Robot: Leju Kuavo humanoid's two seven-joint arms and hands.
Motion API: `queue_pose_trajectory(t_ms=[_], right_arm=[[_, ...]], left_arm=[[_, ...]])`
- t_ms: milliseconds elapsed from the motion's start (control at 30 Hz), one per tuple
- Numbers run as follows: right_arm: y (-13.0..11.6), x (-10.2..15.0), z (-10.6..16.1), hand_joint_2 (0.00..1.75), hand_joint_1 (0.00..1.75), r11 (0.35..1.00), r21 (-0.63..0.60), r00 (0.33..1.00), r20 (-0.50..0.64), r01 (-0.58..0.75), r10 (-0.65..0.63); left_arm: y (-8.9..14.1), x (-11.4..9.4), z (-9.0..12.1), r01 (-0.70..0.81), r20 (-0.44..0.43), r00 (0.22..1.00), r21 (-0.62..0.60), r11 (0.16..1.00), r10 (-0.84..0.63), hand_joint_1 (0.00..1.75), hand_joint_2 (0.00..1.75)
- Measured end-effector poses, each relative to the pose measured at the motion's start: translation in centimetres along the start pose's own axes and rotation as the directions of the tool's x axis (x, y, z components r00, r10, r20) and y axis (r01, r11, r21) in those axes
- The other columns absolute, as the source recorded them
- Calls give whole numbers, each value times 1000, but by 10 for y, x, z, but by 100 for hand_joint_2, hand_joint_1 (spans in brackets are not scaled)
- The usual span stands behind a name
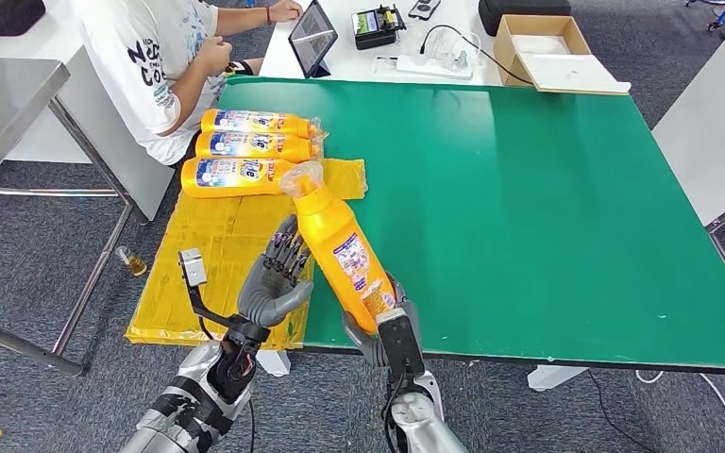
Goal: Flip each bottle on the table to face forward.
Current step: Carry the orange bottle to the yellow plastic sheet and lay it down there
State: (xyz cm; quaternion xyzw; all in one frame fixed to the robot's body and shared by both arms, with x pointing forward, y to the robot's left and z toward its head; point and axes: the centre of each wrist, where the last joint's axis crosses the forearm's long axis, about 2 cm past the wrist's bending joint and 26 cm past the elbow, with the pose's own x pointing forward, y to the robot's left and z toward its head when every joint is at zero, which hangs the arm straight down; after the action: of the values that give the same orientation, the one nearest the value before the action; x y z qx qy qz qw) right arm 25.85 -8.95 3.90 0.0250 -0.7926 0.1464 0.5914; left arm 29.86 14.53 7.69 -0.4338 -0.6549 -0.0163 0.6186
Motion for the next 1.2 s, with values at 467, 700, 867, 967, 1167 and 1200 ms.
queue_pose_trajectory(t_ms=[467,700,867,967,1167,1200], right_arm=[[18,3,-2,175,175,977,183,993,63,-110,100],[25,1,0,175,175,949,291,993,45,-120,112],[26,0,0,175,175,945,304,992,35,-123,118],[27,-1,0,175,175,943,309,992,32,-124,120],[27,-1,-1,175,175,938,323,992,28,-125,123],[26,-1,-1,175,175,938,324,992,28,-126,123]], left_arm=[[0,1,-6,-9,-18,1000,-27,1000,8,0,175],[3,-2,-5,-21,-40,999,-23,1000,20,0,175],[5,-4,-4,-23,-51,998,-17,1000,22,0,175],[6,-5,-3,-24,-56,998,-13,1000,23,0,175],[7,-6,-3,-46,-46,998,-20,999,45,140,175],[7,-6,-2,-50,-42,998,-22,999,49,175,175]])
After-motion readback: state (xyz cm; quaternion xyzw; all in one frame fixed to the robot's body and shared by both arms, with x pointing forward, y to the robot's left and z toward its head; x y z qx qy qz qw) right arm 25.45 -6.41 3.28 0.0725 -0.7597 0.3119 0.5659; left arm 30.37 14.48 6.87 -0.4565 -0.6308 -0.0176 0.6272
